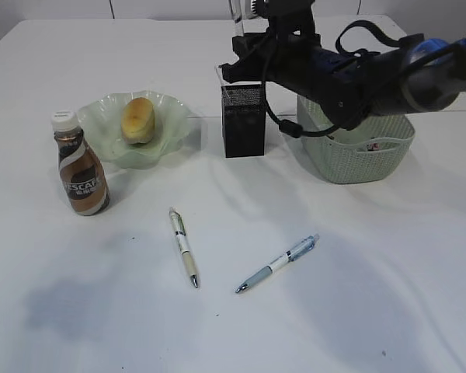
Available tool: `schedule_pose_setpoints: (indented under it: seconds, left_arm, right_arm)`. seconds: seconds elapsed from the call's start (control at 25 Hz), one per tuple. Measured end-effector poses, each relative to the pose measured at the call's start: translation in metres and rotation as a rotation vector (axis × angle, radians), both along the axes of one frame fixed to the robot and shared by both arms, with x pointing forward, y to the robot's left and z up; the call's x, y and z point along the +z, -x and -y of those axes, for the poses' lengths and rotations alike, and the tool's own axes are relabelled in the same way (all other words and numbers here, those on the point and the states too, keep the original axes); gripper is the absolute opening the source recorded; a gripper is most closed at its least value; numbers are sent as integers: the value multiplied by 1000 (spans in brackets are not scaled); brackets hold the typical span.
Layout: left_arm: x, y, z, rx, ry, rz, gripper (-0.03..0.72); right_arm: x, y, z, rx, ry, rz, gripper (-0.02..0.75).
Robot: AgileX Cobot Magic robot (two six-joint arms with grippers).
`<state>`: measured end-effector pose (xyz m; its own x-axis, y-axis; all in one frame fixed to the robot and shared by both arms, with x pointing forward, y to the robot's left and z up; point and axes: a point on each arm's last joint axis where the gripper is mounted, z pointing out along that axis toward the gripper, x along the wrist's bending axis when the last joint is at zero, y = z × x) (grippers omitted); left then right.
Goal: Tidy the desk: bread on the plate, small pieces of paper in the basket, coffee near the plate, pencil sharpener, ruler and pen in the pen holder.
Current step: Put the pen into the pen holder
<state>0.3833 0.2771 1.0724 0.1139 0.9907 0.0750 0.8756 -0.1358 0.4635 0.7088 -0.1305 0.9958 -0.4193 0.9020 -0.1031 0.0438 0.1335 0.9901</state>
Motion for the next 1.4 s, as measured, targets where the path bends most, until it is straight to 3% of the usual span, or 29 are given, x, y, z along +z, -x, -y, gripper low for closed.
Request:
schedule_pose_setpoints:
  seconds: [0.44, 0.8, 1.4]
  left_arm:
    - [1, -2, 1, -4, 7, 29, 466]
    - [3, -5, 2, -10, 15, 68, 466]
    - [5, -8, 2, -16, 22, 105, 466]
  right_arm:
    - [-24, -32, -11, 5, 0, 44, 107]
    - [-55, -43, 0, -19, 43, 9, 107]
    - [-63, -45, 3, -26, 44, -4, 107]
